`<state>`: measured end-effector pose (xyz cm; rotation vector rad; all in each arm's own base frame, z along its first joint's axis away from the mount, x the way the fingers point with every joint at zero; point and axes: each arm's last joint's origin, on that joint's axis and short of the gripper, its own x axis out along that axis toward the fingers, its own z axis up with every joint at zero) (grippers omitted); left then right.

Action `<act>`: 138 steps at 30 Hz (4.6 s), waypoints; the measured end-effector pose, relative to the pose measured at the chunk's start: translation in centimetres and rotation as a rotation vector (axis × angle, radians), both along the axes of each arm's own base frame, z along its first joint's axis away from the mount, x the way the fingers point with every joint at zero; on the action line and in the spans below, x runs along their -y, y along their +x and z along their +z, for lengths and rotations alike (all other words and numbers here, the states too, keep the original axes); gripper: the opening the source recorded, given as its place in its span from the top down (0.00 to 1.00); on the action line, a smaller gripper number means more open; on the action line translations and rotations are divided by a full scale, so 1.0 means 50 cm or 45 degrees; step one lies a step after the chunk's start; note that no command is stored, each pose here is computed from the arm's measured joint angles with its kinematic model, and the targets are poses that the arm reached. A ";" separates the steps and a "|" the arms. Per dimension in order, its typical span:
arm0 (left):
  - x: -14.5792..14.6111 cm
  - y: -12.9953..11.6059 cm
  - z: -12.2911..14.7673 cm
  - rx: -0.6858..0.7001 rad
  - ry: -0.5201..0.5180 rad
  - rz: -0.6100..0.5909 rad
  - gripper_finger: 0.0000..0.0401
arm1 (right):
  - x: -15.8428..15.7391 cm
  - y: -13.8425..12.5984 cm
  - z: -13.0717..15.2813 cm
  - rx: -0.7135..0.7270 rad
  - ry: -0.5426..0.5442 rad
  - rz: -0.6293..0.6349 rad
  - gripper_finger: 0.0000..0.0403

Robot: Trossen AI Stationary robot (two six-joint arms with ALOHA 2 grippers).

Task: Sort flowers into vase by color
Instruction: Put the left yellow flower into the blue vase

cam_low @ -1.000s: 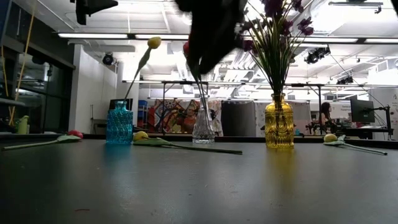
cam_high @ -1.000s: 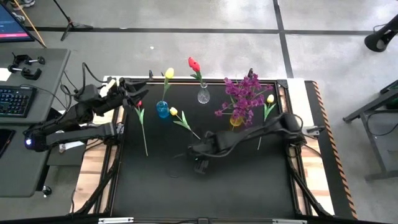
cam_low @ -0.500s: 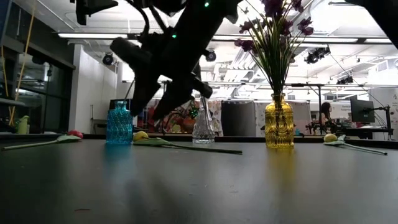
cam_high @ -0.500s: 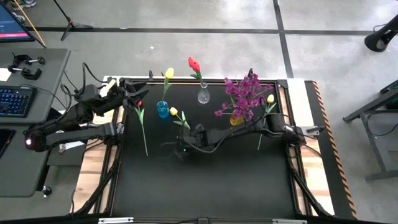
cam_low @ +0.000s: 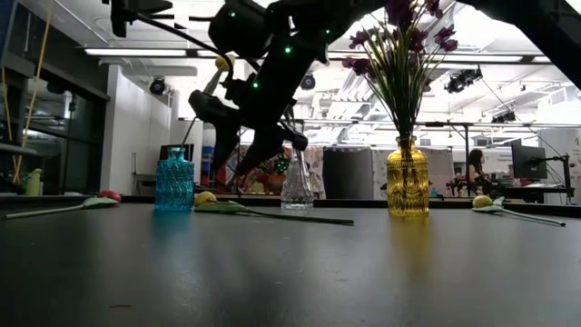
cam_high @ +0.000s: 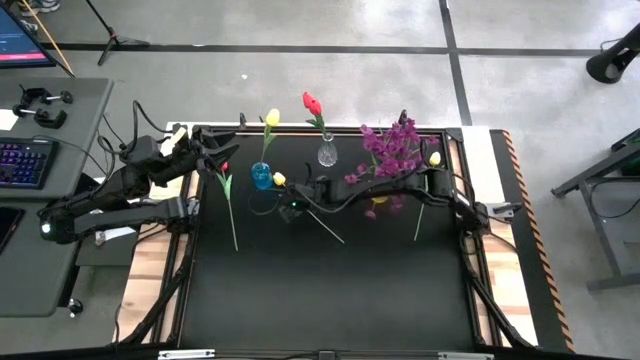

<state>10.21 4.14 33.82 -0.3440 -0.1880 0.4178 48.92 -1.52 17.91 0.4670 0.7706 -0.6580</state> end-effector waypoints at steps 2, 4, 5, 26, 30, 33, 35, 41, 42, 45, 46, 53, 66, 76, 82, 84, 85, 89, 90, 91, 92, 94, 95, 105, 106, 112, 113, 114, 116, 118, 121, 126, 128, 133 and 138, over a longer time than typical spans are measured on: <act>0.000 0.000 0.000 0.000 0.000 0.000 0.42 | 0.006 0.000 0.000 -0.002 0.018 0.004 0.52; 0.000 0.000 0.000 0.000 0.000 0.000 0.42 | 0.005 0.000 -0.001 -0.001 0.041 0.020 0.52; 0.000 0.000 0.000 0.000 -0.001 0.000 0.42 | 0.006 0.000 -0.001 -0.001 0.054 0.026 0.52; 0.000 0.000 0.000 0.028 -0.054 -0.008 0.42 | 0.002 0.006 -0.091 -0.121 0.127 -0.012 0.52; 0.000 0.000 0.000 0.029 -0.058 -0.009 0.42 | -0.006 0.008 -0.098 -0.118 0.125 -0.034 0.52; 0.000 0.000 0.000 0.029 -0.057 -0.009 0.42 | -0.010 0.008 -0.099 -0.136 0.100 -0.002 0.54; 0.000 0.000 0.000 0.029 -0.057 -0.008 0.42 | -0.013 0.007 -0.100 -0.147 0.097 0.015 0.60; 0.000 0.000 0.000 0.024 -0.046 -0.007 0.42 | -0.031 0.003 -0.093 -0.181 0.092 0.080 0.93; 0.000 0.000 0.000 0.021 -0.040 -0.006 0.42 | -0.035 0.002 -0.088 -0.181 0.090 0.107 0.96; 0.000 0.000 0.000 0.019 -0.037 -0.006 0.42 | -0.048 -0.002 -0.069 -0.184 0.112 0.180 0.97; 0.000 0.000 0.000 0.019 -0.037 -0.006 0.42 | -0.050 -0.005 -0.062 -0.188 0.115 0.199 0.98; 0.002 -0.005 0.002 0.028 -0.020 -0.005 0.42 | -0.071 -0.019 0.032 -0.104 0.028 0.361 1.00; 0.006 -0.016 0.006 0.058 -0.012 -0.003 0.42 | -0.063 -0.004 0.033 0.044 0.316 0.347 0.93; 0.007 -0.017 0.007 0.065 -0.021 -0.010 0.42 | -0.058 -0.002 -0.013 -0.054 0.166 0.201 0.44; 0.007 -0.017 0.006 0.064 -0.021 -0.011 0.42 | -0.051 0.000 -0.038 -0.101 0.171 0.205 0.27; 0.007 -0.017 0.006 0.064 -0.021 -0.011 0.42 | -0.051 0.004 -0.057 -0.115 0.161 0.201 0.27; 0.007 -0.017 0.006 0.064 -0.021 -0.011 0.42 | -0.050 0.004 -0.070 -0.141 0.147 0.192 0.27; 0.007 -0.017 0.006 0.064 -0.021 -0.010 0.42 | -0.054 0.011 -0.105 -0.163 0.068 0.147 0.31; 0.007 -0.017 0.006 0.064 -0.022 -0.011 0.42 | -0.058 0.011 -0.113 -0.174 0.048 0.144 0.33; 0.007 -0.017 0.006 0.067 -0.027 -0.012 0.42 | -0.061 0.011 -0.116 -0.186 0.037 0.141 0.35; 0.007 -0.017 0.006 0.069 -0.032 -0.014 0.42 | -0.066 0.008 -0.118 -0.205 0.022 0.139 0.39; 0.007 -0.017 0.006 0.073 -0.041 -0.019 0.42 | -0.076 0.003 -0.121 -0.238 -0.012 0.133 0.49; 0.007 -0.017 0.006 0.075 -0.044 -0.027 0.42 | -0.080 0.001 -0.121 -0.252 -0.032 0.140 0.56; 0.011 -0.017 0.013 0.120 -0.045 -0.108 0.42 | -0.093 -0.021 -0.075 -0.348 -0.037 0.315 0.98; 0.011 -0.017 0.015 0.134 -0.038 -0.109 0.42 | -0.094 -0.024 -0.061 -0.340 -0.043 0.331 0.99; 0.014 -0.021 0.033 0.242 0.015 -0.143 0.42 | -0.085 -0.034 0.064 -0.140 -0.137 0.374 0.99; 0.015 -0.021 0.035 0.255 0.023 -0.150 0.42 | -0.084 -0.037 0.082 -0.112 -0.154 0.374 0.99; 0.015 -0.022 0.037 0.267 0.030 -0.153 0.42 | -0.083 -0.041 0.101 -0.079 -0.168 0.368 1.00; 0.015 -0.023 0.040 0.284 0.038 -0.155 0.42 | -0.084 -0.045 0.146 0.036 -0.195 0.354 1.00; 0.016 -0.023 0.041 0.290 0.044 -0.155 0.42 | -0.083 -0.055 0.196 0.149 -0.233 0.333 1.00; 0.016 -0.023 0.041 0.277 0.072 -0.148 0.42 | -0.078 -0.069 0.265 0.322 -0.312 0.292 1.00; 0.014 -0.021 0.039 0.248 0.098 -0.137 0.42 | -0.067 -0.096 0.364 0.562 -0.468 0.221 1.00; 0.012 -0.013 0.034 0.216 0.088 -0.137 0.42 | -0.062 -0.101 0.396 0.666 -0.521 0.205 1.00; 0.008 0.030 0.021 0.145 0.013 -0.223 0.42 | -0.048 -0.096 0.447 0.946 -0.630 0.249 1.00; 0.023 0.087 0.015 0.129 0.030 -0.380 0.42 | -0.032 -0.094 0.462 1.066 -0.618 0.337 1.00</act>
